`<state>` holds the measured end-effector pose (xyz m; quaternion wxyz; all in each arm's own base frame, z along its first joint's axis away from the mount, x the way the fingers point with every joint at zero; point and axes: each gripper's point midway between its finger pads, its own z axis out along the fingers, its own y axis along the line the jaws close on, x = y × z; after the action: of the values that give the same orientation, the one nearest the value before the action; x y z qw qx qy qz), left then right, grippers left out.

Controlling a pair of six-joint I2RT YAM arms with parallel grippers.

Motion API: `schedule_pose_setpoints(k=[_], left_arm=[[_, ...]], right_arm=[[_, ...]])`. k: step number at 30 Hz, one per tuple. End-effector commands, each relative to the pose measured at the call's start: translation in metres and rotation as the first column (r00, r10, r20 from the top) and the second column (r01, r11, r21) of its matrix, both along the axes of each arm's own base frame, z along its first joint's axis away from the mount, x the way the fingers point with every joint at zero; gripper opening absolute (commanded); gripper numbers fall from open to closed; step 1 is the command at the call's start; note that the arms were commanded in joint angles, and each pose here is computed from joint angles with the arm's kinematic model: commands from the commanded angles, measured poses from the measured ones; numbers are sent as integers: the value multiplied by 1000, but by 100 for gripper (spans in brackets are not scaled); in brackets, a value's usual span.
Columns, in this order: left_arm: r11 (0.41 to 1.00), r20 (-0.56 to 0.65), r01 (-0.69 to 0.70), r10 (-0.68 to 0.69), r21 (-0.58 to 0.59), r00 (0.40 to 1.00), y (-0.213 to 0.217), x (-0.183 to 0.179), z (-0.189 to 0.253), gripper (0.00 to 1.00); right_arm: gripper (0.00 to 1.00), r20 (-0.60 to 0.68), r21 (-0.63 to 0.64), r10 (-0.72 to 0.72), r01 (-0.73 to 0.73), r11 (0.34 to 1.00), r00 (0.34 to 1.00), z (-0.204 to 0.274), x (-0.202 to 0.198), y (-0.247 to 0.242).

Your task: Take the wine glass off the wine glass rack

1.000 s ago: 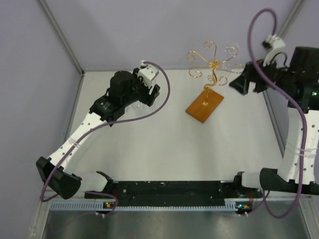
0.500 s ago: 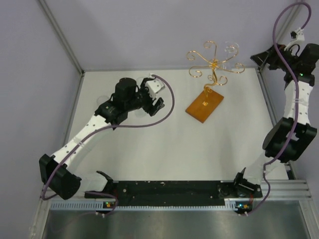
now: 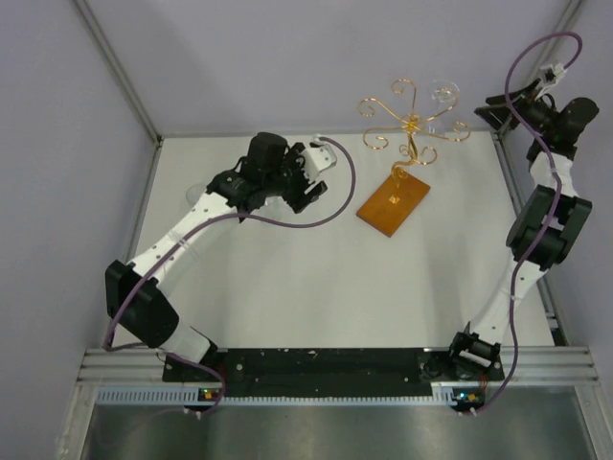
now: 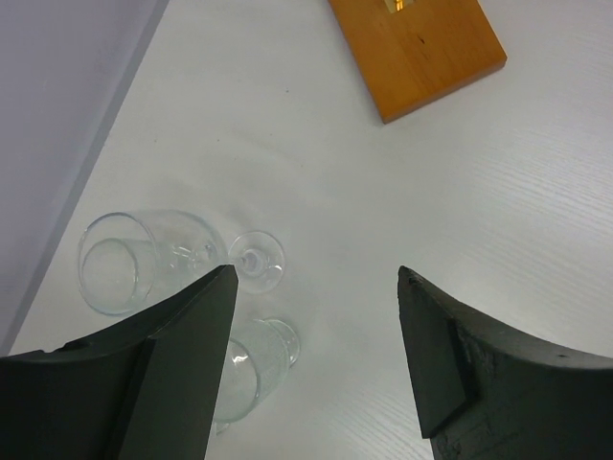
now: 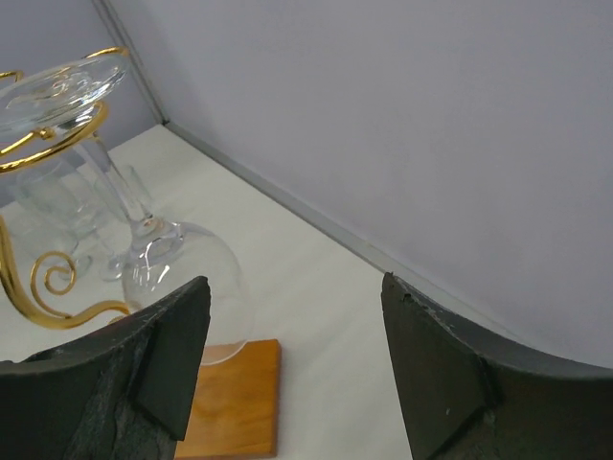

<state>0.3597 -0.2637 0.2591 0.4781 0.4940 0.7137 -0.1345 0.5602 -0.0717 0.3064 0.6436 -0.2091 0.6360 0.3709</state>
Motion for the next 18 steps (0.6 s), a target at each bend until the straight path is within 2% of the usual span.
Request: schedule_pose_setpoints(k=[1,5,8,18], left_arm=[[995,11,18,-19,102,1000,3,-2,-2,73],[985,-17,10,-7,173,1000,11,-4,-16,73],[978,-31,0,6,207,999,16,-6,-23,73],[975,-32,9,-2,224,999,5,-3,-26,73]], right_arm=[[70,203,-176,209,-174,969,957,35,-27,35],[68,203,-229,316,-269,936,927,25,-40,64],[66,219,-233,335,-284,930,917,21,-39,76],[61,235,-217,385,-338,916,892,12,-30,112]])
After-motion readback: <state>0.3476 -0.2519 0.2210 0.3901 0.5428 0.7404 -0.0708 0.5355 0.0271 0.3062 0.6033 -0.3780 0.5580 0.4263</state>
